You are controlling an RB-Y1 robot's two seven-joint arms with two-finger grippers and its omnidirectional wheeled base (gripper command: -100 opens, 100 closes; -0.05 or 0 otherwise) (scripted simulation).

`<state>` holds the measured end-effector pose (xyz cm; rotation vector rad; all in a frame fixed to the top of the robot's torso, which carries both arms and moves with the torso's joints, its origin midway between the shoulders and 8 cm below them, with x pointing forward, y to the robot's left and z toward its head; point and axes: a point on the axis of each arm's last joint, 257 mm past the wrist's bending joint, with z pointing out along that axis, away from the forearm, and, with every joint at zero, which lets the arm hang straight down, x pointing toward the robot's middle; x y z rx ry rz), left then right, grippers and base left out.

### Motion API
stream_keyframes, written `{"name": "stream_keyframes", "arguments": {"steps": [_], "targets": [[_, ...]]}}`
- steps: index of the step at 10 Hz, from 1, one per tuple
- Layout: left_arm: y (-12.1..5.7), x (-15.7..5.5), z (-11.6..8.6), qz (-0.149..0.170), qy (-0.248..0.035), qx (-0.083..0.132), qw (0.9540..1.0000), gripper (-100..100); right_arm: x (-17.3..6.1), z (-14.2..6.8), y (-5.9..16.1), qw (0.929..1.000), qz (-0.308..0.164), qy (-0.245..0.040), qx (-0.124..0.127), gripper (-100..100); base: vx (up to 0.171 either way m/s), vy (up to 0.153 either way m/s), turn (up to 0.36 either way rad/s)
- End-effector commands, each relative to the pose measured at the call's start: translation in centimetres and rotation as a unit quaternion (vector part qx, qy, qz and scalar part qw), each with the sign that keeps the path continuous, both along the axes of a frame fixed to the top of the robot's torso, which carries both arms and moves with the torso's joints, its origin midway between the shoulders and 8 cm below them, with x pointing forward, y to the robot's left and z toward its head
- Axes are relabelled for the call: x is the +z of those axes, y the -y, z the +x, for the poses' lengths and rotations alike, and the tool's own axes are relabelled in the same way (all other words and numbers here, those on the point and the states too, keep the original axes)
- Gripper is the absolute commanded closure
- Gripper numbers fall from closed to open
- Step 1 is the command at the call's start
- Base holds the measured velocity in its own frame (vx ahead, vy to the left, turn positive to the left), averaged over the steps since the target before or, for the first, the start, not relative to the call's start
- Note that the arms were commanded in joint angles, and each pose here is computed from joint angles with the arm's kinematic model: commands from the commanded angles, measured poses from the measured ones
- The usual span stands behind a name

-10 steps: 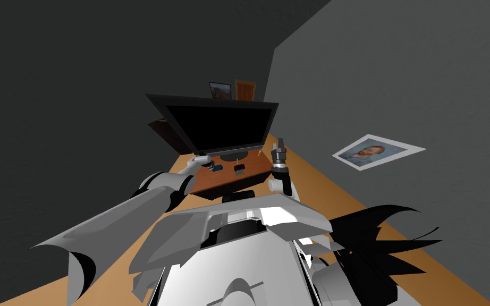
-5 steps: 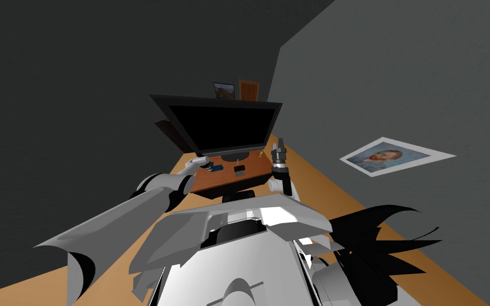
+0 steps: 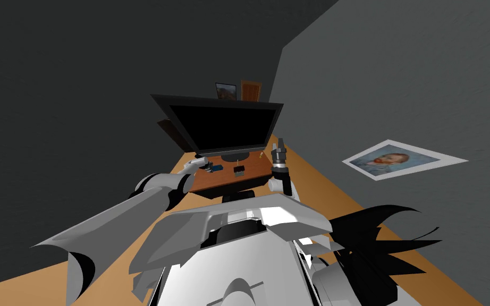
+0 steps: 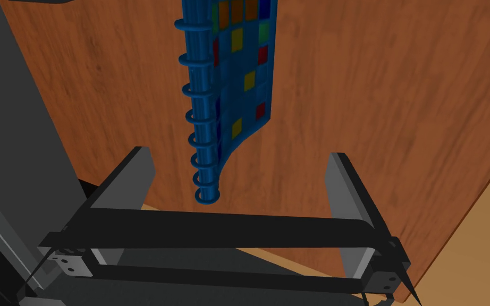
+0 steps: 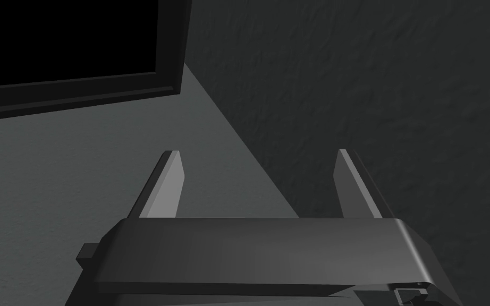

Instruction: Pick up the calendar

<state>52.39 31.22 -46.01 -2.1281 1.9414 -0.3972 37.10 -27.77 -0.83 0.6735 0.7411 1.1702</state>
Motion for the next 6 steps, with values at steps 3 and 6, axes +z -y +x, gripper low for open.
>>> {"name": "stream_keyframes", "arguments": {"steps": [3, 6], "targets": [[-0.30, -0.11, -0.17, 0.001, 0.000, -0.004, 1.0000, -100, 0.01, 0.00, 0.00, 1.0000, 0.000, 0.000, 0.000, 0, 0.005, -0.036, 0.006], [-0.30, -0.11, -0.16, 0.001, 0.000, -0.004, 1.0000, -100, 0.00, 0.00, 0.00, 1.0000, 0.000, 0.000, 0.000, 0, -0.002, 0.003, -0.008]]}}
